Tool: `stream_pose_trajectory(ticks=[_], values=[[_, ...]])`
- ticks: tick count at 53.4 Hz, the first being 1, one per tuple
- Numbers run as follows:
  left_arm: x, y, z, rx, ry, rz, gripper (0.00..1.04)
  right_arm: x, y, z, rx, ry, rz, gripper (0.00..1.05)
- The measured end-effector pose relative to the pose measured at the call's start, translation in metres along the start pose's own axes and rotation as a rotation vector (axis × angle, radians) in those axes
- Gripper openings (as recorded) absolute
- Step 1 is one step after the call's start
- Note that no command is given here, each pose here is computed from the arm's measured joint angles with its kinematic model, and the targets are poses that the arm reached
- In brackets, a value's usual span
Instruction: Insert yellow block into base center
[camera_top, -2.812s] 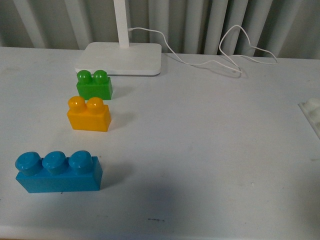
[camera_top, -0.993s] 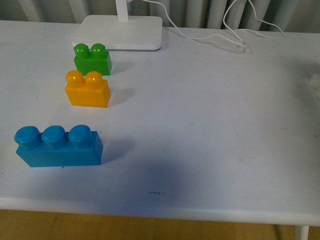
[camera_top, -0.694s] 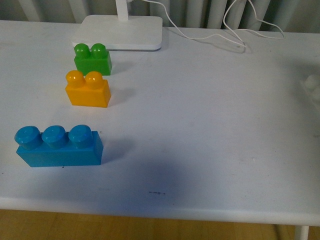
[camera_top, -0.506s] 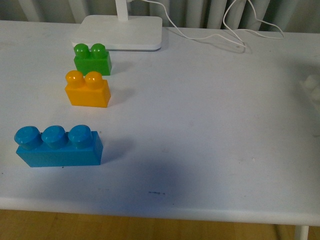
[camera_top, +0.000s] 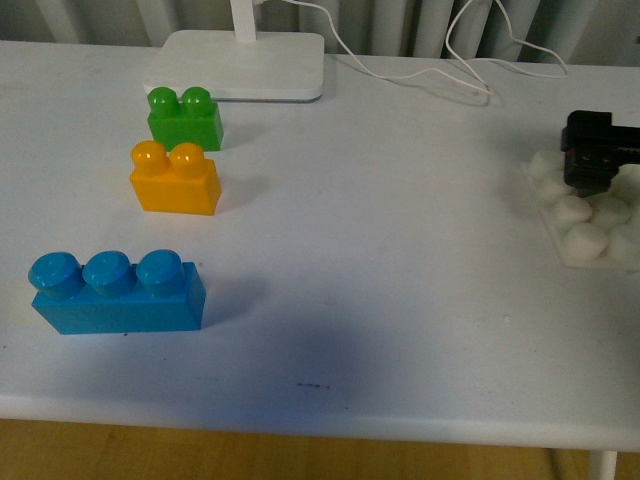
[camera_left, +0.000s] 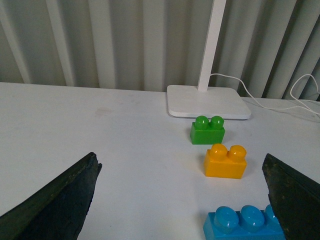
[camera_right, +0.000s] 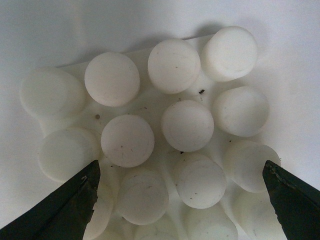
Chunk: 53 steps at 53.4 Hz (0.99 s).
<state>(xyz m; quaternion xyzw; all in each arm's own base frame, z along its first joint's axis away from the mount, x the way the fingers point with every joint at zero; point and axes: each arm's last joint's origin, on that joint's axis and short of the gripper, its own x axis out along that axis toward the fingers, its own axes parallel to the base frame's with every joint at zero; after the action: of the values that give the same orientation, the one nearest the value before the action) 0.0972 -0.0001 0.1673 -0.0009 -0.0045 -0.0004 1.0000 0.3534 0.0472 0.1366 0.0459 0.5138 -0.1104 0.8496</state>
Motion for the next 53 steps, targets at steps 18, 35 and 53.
stream_pose_trajectory(ticks=[18,35,53], values=[[0.0,0.0,0.0,0.0,0.0,0.0,0.98,-0.014,0.065,-0.023,0.041,-0.014,0.028,0.95],[0.0,0.0,0.0,0.0,0.0,0.0,0.98,-0.028,0.123,-0.051,-0.024,0.017,0.082,0.96],[0.0,0.0,0.0,0.0,0.0,0.0,0.98,-0.029,0.152,-0.057,0.026,0.016,0.077,0.96]])
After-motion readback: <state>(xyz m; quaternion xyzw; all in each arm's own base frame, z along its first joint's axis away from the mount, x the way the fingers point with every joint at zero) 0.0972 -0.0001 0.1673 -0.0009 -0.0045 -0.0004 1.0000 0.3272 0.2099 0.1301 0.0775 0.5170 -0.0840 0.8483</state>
